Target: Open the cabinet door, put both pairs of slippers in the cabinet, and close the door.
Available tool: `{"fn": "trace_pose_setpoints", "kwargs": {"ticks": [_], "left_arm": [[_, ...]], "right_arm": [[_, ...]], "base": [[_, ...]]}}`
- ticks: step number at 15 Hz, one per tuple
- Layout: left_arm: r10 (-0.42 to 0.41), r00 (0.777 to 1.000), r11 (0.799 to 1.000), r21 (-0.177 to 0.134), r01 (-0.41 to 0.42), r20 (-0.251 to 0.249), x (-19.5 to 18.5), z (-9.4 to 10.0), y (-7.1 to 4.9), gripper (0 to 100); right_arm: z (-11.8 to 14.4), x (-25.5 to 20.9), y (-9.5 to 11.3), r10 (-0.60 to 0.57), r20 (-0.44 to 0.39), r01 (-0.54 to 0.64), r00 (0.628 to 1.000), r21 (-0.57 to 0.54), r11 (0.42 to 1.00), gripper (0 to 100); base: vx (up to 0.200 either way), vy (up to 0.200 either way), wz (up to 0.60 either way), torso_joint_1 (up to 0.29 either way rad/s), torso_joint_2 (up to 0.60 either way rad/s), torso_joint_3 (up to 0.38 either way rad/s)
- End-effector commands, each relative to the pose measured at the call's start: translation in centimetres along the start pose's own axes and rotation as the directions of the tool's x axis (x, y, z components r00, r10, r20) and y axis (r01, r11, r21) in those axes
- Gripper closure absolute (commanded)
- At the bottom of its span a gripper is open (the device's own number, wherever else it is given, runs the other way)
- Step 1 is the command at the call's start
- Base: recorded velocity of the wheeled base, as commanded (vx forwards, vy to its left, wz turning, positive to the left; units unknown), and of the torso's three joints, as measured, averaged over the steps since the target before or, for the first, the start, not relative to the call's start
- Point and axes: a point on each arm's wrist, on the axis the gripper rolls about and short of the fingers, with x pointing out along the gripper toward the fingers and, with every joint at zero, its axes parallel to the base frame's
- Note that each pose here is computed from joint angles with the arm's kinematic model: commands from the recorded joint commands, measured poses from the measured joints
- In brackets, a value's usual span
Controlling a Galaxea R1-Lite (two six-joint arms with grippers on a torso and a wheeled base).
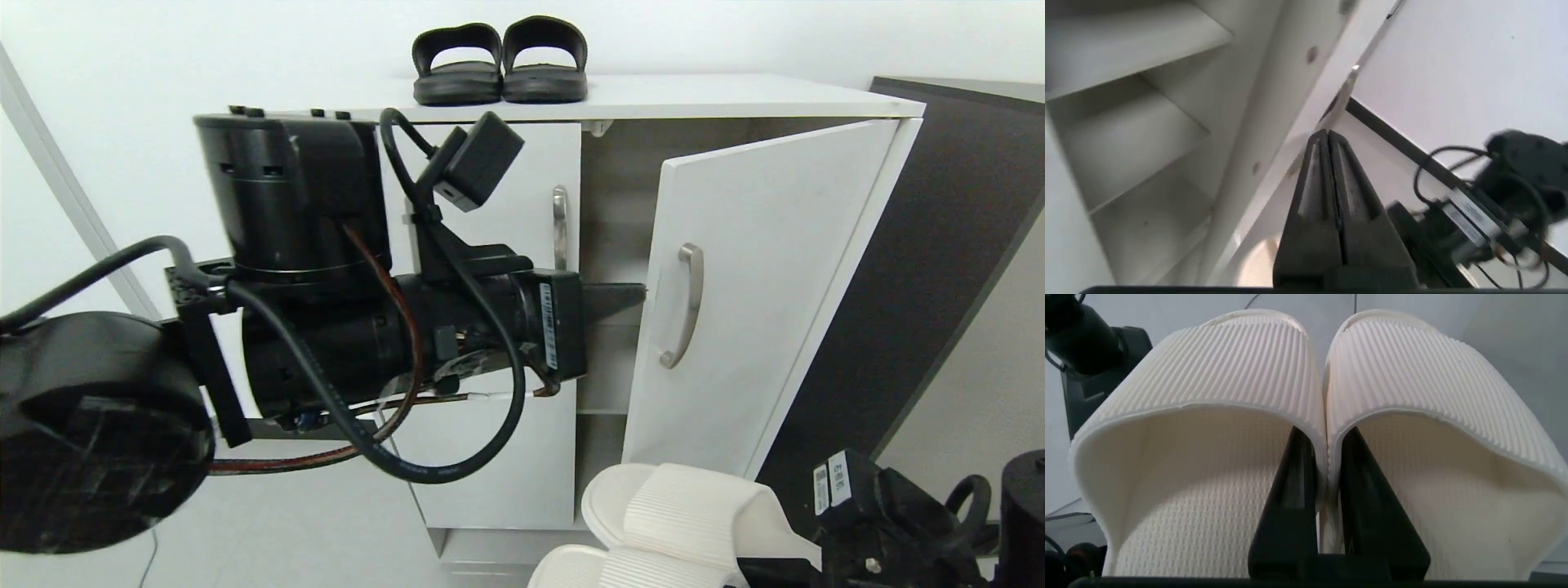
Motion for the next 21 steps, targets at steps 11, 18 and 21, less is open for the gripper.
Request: {"fn": "trace_pose_setpoints", "kwargs": {"ticks": [11, 18, 21], "left_arm": [[0.065, 0.995, 0.996, -0.074, -0.059, 0.078, 4.9, -0.5, 5.0, 100], [0.033, 0.997, 0.995, -0.099, -0.026, 0.070, 6.9, -1.4, 4.4, 100], [-0.035, 0.997, 0.997, -0.063, 0.040, 0.074, 7.8, -2.1, 2.1, 100]], "right_arm": [[-1.5, 0.5, 1.2, 0.053, -0.102, -0.054, 0.993, -0.007, 0.999, 100], [-1.9, 0.6, 1.6, 0.074, -0.123, -0.076, 0.990, -0.011, 0.997, 100], [-1.9, 0.6, 1.7, 0.078, -0.122, -0.080, 0.989, -0.013, 0.997, 100]], "base": [[0.000, 0.000, 0.00, 0.000, 0.00, 0.000], [-0.200, 0.000, 0.00, 0.000, 0.00, 0.006], [-0.133, 0.000, 0.00, 0.003, 0.00, 0.002]]}}
